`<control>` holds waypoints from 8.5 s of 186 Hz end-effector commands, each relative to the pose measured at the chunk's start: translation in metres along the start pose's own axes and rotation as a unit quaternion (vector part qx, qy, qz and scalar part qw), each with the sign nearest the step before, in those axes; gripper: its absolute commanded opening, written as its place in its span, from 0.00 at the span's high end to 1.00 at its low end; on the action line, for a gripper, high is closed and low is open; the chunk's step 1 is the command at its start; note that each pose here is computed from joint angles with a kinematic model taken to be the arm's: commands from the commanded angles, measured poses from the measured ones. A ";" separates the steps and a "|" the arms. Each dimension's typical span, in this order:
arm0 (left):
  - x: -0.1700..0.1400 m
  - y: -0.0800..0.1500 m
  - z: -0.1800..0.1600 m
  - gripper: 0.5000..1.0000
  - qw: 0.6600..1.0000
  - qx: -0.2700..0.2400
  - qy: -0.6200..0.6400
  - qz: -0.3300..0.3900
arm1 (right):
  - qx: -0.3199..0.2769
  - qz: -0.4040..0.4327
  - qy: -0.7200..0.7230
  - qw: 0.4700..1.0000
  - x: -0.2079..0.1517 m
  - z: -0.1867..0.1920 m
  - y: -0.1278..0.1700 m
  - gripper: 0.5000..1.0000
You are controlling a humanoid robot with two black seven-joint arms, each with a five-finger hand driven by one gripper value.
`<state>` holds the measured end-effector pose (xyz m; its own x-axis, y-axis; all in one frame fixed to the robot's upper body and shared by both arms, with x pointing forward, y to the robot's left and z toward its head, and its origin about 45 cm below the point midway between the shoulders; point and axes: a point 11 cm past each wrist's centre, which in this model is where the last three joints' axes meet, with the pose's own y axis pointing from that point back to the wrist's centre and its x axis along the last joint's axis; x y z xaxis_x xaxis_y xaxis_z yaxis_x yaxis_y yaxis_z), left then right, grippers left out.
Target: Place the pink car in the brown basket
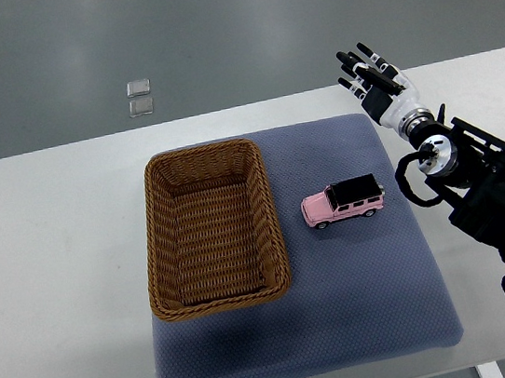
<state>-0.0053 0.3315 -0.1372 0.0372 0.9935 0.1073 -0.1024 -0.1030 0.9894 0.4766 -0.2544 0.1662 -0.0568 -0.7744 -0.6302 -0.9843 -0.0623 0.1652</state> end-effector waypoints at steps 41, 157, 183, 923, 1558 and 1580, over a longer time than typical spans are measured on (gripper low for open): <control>0.000 0.000 0.001 0.00 1.000 -0.001 -0.001 0.001 | 0.000 0.000 0.000 1.000 0.000 0.000 0.000 0.18; 0.004 0.000 -0.006 0.00 1.000 0.005 -0.006 0.009 | 0.000 0.000 0.001 1.000 0.000 0.000 0.000 0.18; 0.004 0.000 -0.006 0.00 1.000 0.005 -0.006 0.008 | 0.000 0.000 0.001 1.000 0.000 0.000 0.000 0.18; 0.004 0.000 -0.005 0.00 1.000 0.004 -0.006 0.008 | -0.189 -0.242 0.864 0.400 -0.038 -0.029 0.073 1.00; 0.004 0.000 -0.005 0.00 1.000 0.004 -0.006 0.008 | -0.046 -0.080 0.217 0.972 -0.024 -0.034 0.006 0.21; 0.004 0.000 -0.005 0.00 1.000 0.004 -0.006 0.008 | -0.027 -0.030 0.118 0.992 0.011 -0.035 0.015 0.21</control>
<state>-0.0099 0.3353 -0.1369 0.0475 0.9912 0.1236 -0.0943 -0.1188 0.9884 0.4751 -0.2627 0.2035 0.1629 -0.9357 -0.3131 -0.9587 -0.2251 0.1740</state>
